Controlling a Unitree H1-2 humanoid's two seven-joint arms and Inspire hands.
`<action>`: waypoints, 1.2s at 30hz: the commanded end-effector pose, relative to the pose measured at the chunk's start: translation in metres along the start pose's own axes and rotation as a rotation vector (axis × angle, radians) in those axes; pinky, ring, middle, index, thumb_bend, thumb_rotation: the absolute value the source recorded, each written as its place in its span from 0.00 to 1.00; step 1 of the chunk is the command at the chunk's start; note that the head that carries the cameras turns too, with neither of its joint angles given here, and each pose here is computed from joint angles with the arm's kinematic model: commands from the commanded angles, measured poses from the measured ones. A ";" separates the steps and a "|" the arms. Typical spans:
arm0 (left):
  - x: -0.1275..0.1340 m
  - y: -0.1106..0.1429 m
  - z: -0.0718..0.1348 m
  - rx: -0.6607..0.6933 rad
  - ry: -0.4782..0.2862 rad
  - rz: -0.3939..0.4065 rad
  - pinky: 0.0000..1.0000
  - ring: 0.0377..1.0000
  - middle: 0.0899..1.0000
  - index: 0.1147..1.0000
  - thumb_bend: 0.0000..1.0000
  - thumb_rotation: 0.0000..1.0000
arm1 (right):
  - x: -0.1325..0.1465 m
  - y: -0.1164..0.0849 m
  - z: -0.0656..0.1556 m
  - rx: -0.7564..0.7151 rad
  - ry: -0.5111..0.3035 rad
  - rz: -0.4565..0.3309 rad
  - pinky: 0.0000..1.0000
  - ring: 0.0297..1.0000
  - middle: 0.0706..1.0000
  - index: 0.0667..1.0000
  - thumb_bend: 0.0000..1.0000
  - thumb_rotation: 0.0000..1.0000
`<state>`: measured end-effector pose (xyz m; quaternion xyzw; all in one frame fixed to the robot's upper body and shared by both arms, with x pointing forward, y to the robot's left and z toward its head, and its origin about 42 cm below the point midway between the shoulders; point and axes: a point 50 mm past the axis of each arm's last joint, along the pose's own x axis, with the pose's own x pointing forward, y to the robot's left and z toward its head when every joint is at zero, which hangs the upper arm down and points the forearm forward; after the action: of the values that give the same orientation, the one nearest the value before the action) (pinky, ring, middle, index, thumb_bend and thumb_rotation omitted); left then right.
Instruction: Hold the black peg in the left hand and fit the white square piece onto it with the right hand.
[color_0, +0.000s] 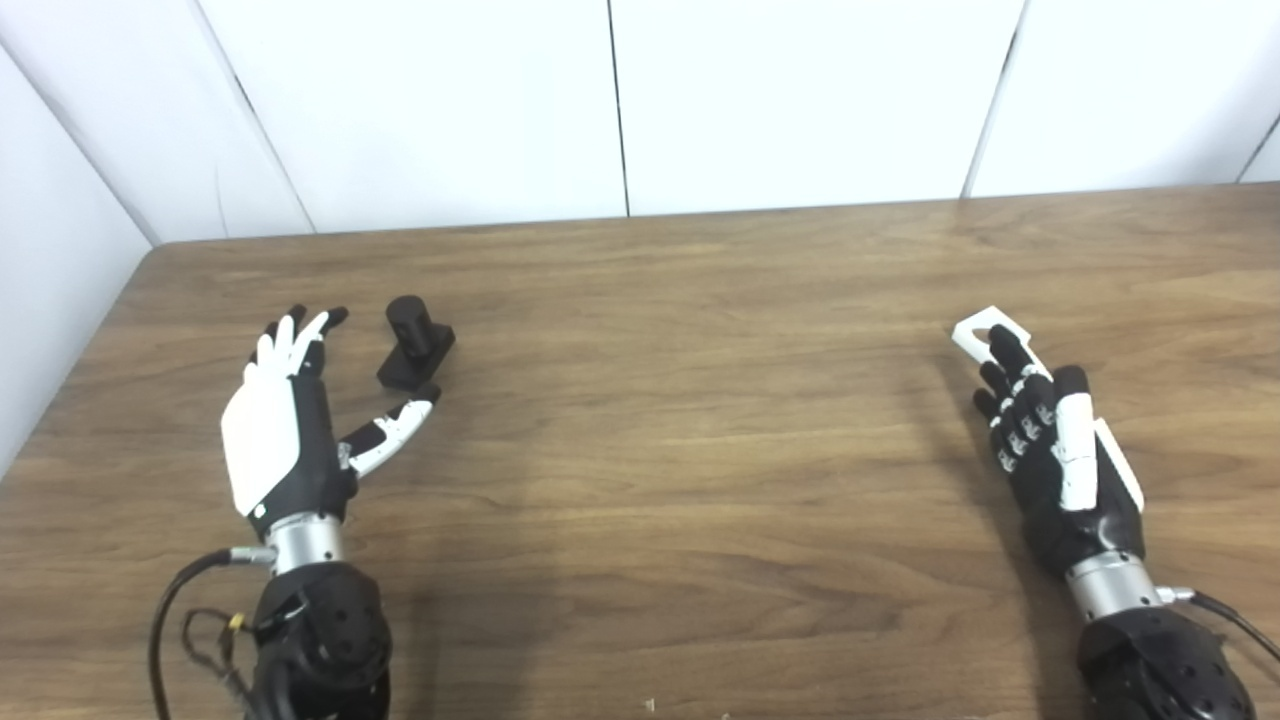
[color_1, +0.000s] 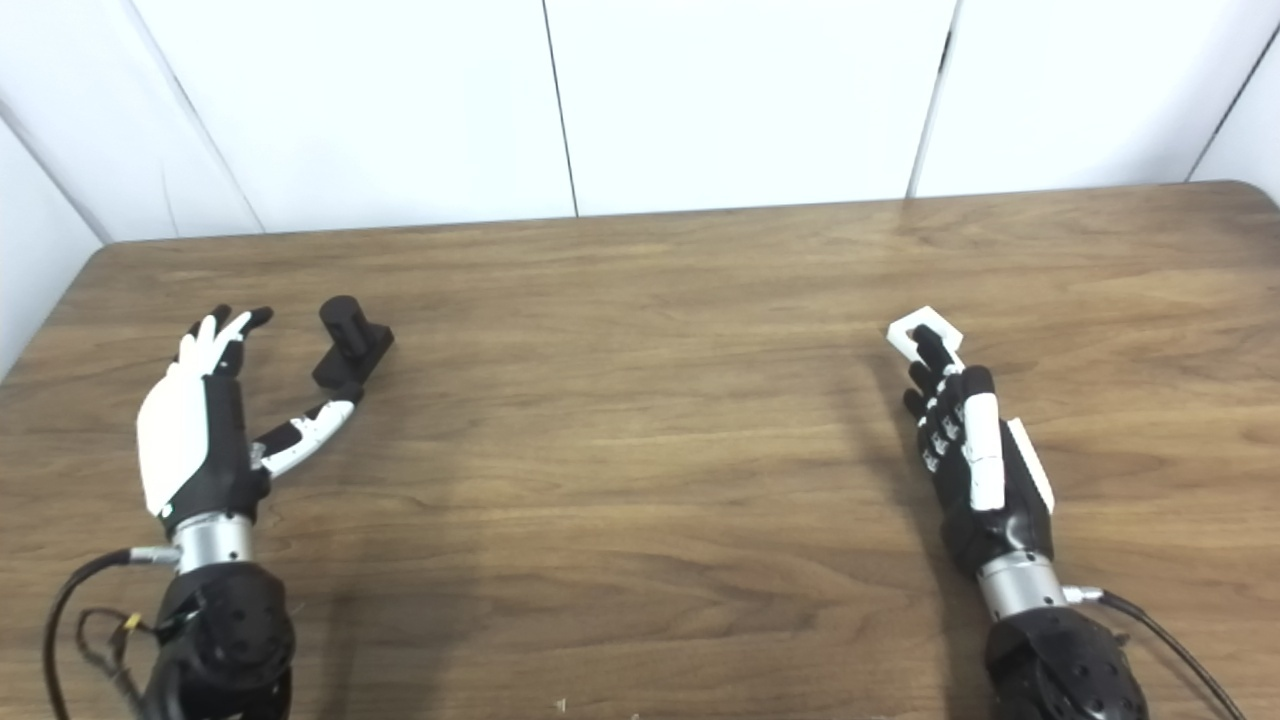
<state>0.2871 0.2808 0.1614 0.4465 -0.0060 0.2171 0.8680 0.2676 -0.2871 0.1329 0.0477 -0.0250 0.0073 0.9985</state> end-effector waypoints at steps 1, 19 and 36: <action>0.016 0.009 0.008 0.067 -0.042 0.077 1.00 1.00 0.97 0.82 0.78 0.37 | 0.001 0.002 0.002 0.012 -0.046 0.007 1.00 1.00 1.00 0.93 0.65 1.00; 0.054 -0.019 0.006 0.226 -0.013 -0.002 1.00 1.00 0.94 0.80 0.78 0.44 | 0.000 -0.001 0.002 0.005 -0.047 -0.007 1.00 1.00 0.99 0.92 0.65 1.00; 0.089 -0.036 0.012 0.261 -0.010 -0.010 1.00 1.00 0.93 0.79 0.77 0.48 | -0.001 -0.002 0.001 -0.005 -0.043 -0.003 1.00 1.00 0.99 0.92 0.64 1.00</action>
<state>0.3676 0.2795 0.1324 0.5488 0.0620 0.1823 0.8135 0.2671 -0.2889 0.1328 0.0462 -0.0283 0.0032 0.9985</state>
